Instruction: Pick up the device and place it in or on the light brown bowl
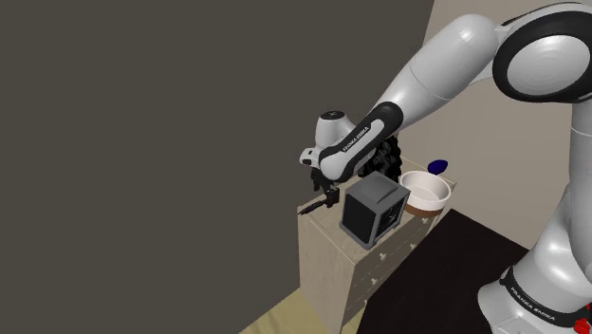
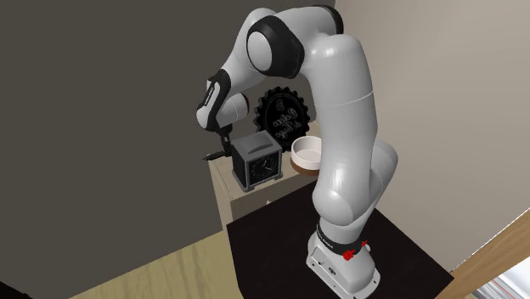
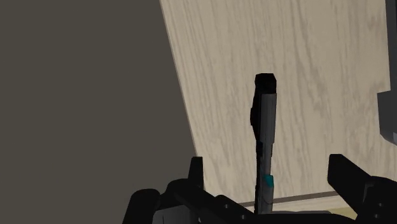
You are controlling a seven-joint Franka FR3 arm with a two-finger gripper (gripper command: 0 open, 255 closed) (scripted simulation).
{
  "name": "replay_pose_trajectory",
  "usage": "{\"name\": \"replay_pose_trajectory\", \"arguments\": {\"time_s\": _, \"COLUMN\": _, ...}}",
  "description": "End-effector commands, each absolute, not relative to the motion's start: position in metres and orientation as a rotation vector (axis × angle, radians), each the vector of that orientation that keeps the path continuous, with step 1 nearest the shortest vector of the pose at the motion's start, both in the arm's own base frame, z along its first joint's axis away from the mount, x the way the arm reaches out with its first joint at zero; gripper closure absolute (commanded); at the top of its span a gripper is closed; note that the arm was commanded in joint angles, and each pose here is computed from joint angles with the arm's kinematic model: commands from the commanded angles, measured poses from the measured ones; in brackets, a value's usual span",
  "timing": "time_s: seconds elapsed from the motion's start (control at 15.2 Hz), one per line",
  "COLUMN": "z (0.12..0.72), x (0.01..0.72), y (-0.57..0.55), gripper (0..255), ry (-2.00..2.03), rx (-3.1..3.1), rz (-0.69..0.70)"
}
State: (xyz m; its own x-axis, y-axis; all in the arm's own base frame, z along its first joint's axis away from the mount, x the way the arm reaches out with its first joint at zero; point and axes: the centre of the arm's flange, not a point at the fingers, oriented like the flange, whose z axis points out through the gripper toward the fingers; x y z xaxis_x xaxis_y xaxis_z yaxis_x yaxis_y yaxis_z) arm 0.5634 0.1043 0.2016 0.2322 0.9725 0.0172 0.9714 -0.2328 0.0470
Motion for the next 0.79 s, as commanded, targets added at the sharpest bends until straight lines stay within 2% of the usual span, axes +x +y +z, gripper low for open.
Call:
{"name": "replay_pose_trajectory", "arguments": {"time_s": 0.0, "z": 0.2016, "x": 0.5634, "y": 0.1043, "gripper": 0, "ry": 1.929, "rx": 2.445, "rz": 0.066}}
{"name": "replay_pose_trajectory", "arguments": {"time_s": 0.07, "z": 0.2016, "x": 0.5634, "y": 0.1043, "gripper": 255, "ry": 1.929, "rx": 2.445, "rz": 0.066}}
{"name": "replay_pose_trajectory", "arguments": {"time_s": 0.73, "z": 0.2068, "x": 0.5634, "y": 0.1043, "gripper": 255, "ry": 1.929, "rx": 2.445, "rz": 0.066}}
